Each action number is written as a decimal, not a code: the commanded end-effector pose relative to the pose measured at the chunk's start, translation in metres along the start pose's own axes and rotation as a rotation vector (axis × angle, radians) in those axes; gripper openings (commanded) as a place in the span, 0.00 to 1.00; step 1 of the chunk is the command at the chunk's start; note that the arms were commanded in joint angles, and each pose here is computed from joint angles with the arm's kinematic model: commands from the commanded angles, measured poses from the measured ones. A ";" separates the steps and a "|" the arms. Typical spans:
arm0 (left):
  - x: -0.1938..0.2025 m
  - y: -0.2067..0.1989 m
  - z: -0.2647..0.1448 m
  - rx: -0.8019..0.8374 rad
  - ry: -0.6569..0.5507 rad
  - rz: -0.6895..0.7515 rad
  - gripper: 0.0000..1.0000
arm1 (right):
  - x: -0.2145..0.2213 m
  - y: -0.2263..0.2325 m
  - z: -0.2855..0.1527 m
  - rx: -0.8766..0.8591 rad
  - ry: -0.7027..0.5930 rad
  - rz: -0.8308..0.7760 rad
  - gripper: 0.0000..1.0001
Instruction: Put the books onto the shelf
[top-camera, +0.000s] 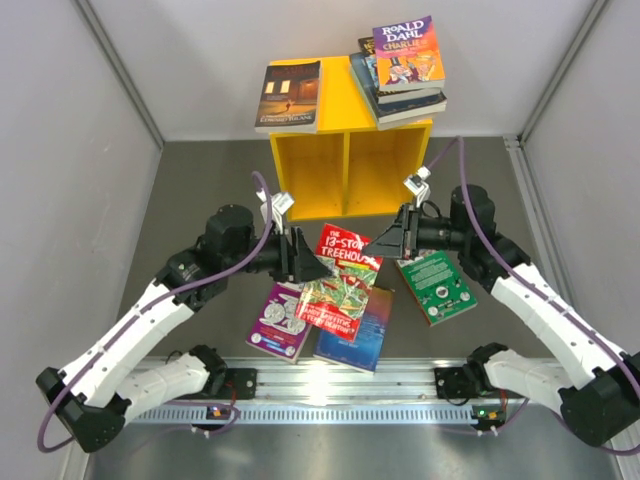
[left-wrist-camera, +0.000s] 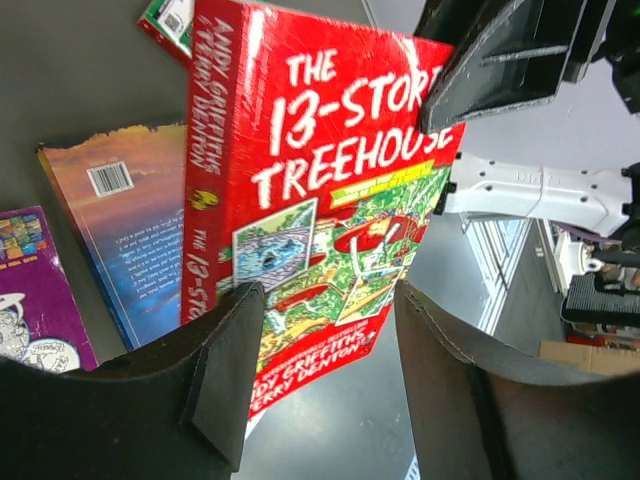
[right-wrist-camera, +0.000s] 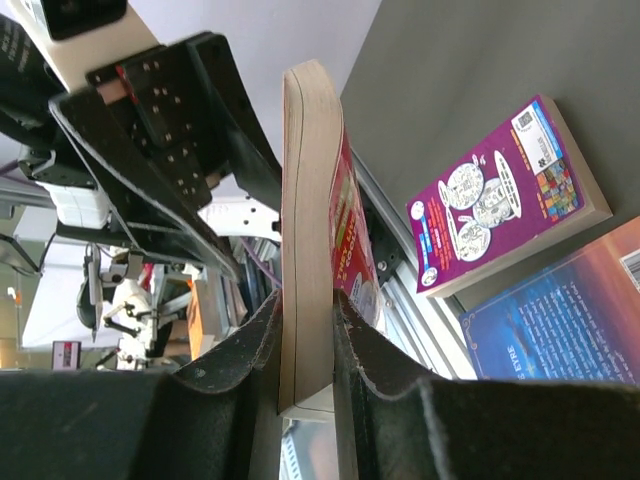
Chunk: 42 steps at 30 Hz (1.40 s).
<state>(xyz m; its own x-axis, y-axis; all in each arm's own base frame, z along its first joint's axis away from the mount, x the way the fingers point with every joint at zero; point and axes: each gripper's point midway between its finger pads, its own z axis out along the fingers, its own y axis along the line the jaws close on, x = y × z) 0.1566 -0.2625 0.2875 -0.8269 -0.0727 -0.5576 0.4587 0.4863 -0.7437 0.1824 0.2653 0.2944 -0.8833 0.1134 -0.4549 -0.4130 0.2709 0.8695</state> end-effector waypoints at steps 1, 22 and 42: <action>-0.007 -0.003 0.007 0.007 -0.029 0.042 0.59 | -0.023 0.051 -0.005 -0.134 -0.053 -0.126 0.00; -0.019 -0.017 0.009 0.039 -0.029 0.094 0.60 | -0.003 0.059 -0.008 -0.237 0.031 -0.120 0.00; -0.125 -0.045 -0.040 -0.255 -0.166 0.302 0.00 | -0.021 0.029 -0.006 -0.122 -0.048 -0.109 0.67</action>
<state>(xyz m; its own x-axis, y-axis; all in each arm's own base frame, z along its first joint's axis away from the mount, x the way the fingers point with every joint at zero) 0.1866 -0.2609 0.3386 -0.7708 0.0571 -0.6345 0.5164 0.6393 -0.5698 0.1920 0.2747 0.3128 -0.8710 0.1356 -0.4722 -0.4564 0.1322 0.8799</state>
